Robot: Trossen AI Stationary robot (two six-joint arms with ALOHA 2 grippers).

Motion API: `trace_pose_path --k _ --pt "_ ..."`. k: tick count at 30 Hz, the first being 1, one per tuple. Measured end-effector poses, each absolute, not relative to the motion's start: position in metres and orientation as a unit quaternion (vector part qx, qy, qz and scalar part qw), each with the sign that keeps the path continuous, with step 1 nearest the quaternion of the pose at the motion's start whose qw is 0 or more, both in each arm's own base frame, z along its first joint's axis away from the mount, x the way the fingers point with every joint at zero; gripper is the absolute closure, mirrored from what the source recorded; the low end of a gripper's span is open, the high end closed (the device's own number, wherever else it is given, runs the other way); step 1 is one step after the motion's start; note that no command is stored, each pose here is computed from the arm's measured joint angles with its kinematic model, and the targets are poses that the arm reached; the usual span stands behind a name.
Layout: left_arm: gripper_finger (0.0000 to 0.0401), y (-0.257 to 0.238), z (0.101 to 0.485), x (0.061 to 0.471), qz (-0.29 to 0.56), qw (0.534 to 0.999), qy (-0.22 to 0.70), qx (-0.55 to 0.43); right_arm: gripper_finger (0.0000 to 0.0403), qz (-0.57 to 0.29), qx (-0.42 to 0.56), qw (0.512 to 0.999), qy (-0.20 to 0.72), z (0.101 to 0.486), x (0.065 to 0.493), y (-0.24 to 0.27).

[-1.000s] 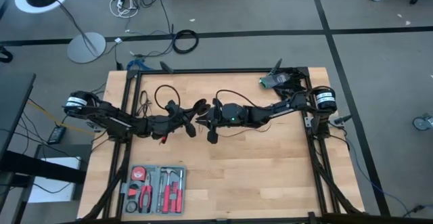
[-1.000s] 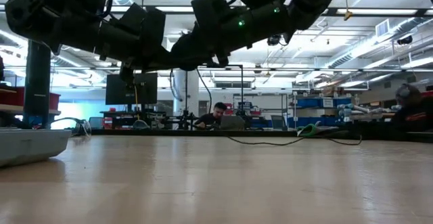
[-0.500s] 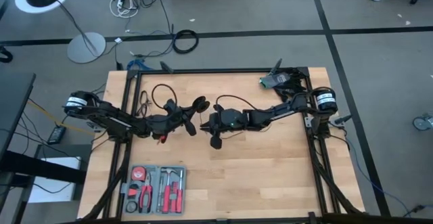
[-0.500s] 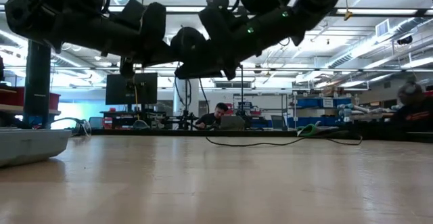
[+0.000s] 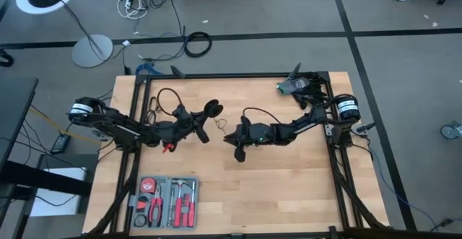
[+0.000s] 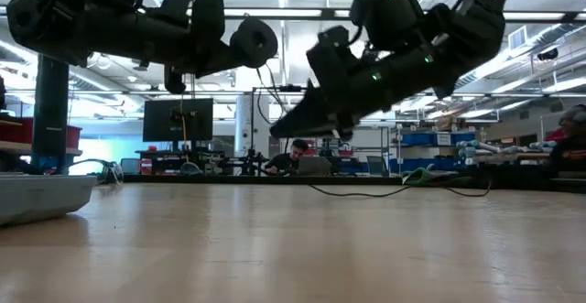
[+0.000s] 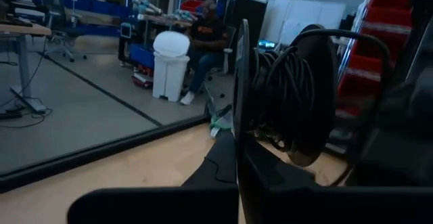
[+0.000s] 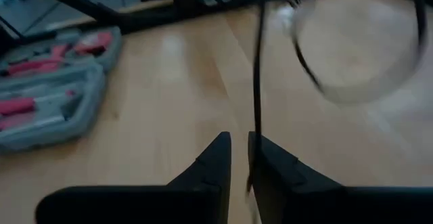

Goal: Coil cords
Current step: Coil the black wire on the spool

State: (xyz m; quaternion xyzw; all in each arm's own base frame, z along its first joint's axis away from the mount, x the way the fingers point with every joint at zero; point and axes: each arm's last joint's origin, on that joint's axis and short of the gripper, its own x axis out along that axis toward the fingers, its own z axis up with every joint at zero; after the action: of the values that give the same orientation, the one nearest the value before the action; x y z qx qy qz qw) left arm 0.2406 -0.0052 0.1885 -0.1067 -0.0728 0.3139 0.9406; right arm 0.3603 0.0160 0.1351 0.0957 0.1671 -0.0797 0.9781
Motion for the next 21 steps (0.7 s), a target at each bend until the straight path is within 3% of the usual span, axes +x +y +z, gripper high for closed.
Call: trace_pose_path --k 6,10,13,18,21 --pt "0.0401 -0.005 0.190 0.240 0.317 0.940 -0.075 -0.099 0.0352 -0.135 0.143 0.960 0.197 0.111 0.337 0.014" --pt "0.0401 -0.005 0.190 0.240 0.321 0.940 -0.074 -0.095 0.0390 -0.168 0.194 0.942 0.218 0.094 0.316 0.019" --pt "0.0401 -0.005 0.190 0.240 0.324 0.939 -0.072 -0.088 0.0398 -0.187 0.228 0.927 0.230 0.083 0.301 0.024" --pt "0.0401 -0.004 0.191 0.240 0.331 0.936 -0.076 -0.089 0.0401 -0.199 0.247 0.926 0.206 0.082 0.294 0.026" --pt "0.0401 -0.004 0.191 0.240 0.331 0.937 -0.076 -0.089 0.0401 -0.169 0.213 0.949 0.160 0.092 0.300 0.027"
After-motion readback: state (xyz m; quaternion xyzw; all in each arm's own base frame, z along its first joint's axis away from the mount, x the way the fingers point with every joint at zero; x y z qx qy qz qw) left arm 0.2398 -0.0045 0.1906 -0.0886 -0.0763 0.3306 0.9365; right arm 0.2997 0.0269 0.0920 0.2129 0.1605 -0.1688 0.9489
